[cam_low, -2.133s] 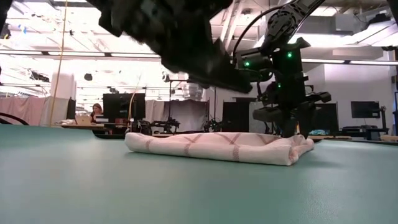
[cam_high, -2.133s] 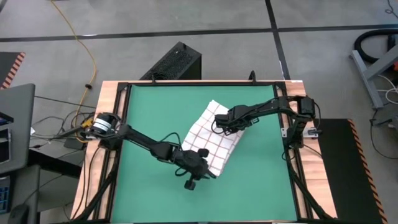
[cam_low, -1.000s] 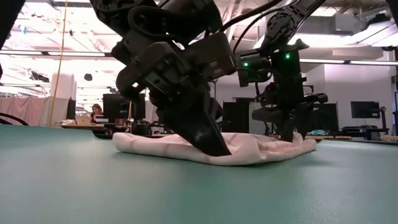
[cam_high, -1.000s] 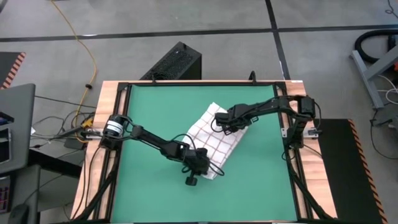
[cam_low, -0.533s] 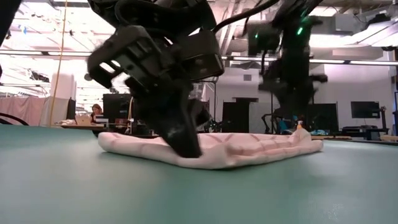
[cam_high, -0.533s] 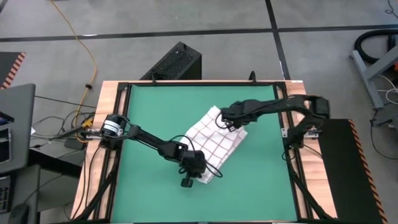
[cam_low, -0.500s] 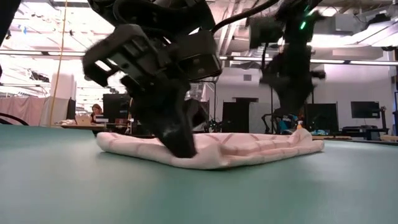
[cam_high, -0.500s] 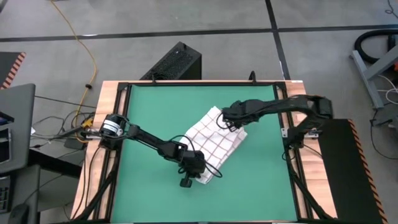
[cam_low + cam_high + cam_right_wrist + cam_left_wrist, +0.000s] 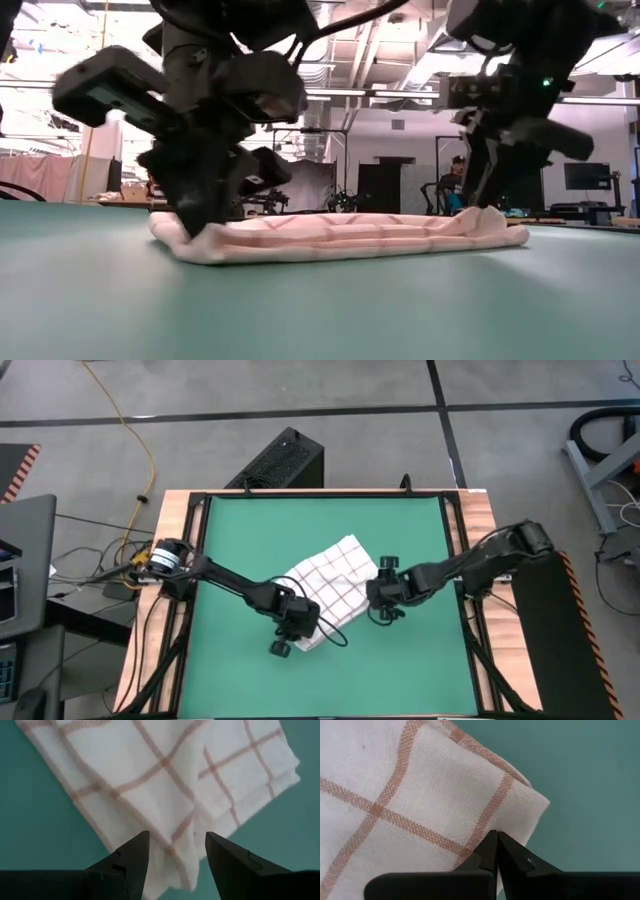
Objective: Roll towel into tight, uniform cylinder
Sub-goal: Roll the white patterned towel
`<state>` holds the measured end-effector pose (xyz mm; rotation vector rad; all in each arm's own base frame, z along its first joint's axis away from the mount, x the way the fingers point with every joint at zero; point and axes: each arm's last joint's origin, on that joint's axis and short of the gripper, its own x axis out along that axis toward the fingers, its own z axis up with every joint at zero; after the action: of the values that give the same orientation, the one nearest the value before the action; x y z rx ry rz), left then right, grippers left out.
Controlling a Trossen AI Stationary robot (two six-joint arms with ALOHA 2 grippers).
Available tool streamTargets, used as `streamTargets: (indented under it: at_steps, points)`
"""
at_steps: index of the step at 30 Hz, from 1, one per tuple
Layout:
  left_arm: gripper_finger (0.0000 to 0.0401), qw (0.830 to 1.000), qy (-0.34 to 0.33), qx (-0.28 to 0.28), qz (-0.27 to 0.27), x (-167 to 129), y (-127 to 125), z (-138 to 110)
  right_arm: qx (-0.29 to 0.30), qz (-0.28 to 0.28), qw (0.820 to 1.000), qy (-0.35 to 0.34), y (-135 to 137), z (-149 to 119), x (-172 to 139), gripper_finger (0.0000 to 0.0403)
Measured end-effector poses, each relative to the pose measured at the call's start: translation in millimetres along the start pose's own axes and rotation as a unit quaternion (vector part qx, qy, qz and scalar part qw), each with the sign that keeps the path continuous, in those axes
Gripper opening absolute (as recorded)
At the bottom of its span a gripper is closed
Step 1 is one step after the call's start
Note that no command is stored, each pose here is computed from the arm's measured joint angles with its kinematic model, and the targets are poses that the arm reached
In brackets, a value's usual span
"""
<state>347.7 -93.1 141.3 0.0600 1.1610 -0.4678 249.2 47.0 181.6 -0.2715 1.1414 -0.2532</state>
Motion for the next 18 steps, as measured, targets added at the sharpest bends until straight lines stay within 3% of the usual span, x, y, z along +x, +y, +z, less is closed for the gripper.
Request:
streamTargets:
  at_steps: [5, 12, 15, 18]
  points:
    - [0.0000, 1.000, 0.018, 0.013, -0.003, -1, -3, -3, -0.034, 0.004, 0.999, 0.020, 3, -4, 10, 0.0214]
    - [0.0000, 1.000, 0.022, 0.008, -0.001, -1, -3, -6, -0.035, 0.016, 0.999, 0.014, 4, -2, 12, 0.0209]
    - [0.0000, 1.000, 0.023, 0.007, 0.000, -1, -3, -6, -0.028, 0.014, 0.999, 0.018, 0, -2, 13, 0.0178]
    - [0.0000, 1.000, 0.023, 0.006, 0.000, -1, -3, -6, -0.027, 0.017, 0.999, 0.022, -4, -2, 15, 0.0119]
